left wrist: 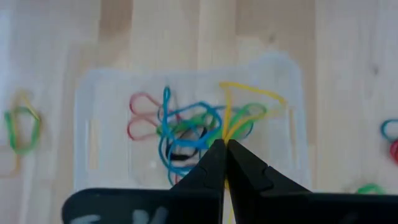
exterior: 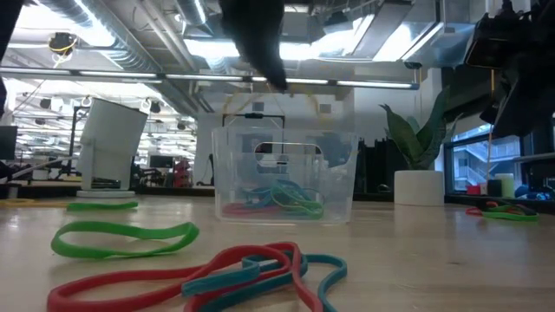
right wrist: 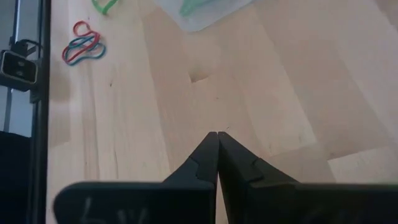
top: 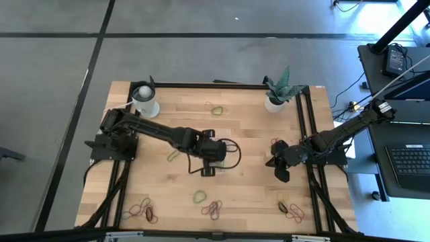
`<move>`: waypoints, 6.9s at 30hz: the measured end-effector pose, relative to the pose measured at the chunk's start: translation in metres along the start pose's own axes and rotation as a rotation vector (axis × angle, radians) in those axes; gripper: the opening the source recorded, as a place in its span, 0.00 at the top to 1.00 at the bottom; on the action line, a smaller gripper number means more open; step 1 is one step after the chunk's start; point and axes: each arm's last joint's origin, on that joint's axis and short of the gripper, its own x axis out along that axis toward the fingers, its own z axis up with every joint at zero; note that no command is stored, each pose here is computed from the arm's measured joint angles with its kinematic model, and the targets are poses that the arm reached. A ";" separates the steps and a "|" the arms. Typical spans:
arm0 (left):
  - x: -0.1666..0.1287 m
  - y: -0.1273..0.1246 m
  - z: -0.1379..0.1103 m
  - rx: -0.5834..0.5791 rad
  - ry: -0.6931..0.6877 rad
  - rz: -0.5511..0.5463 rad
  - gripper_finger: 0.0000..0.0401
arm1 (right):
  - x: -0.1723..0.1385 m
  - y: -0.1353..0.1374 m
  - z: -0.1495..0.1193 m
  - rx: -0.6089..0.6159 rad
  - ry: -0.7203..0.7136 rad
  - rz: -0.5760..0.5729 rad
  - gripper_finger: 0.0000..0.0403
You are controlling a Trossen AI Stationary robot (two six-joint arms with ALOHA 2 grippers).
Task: Pick and place rubber bands into bin
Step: Put the yellow rubber band into the transparent bin, then put the red rubber band into the transparent bin
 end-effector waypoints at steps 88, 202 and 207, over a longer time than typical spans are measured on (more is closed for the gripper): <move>-0.037 -0.081 -0.183 0.062 -0.391 -0.392 1.00 | -0.040 0.150 -0.017 0.369 0.526 -0.479 0.86; -0.050 -0.061 -0.179 0.242 -0.419 -0.441 0.99 | 0.182 0.028 0.218 0.150 0.149 -0.445 0.92; -0.051 -0.065 -0.182 0.255 -0.406 -0.450 0.99 | 0.174 0.030 0.220 0.158 0.146 -0.444 0.80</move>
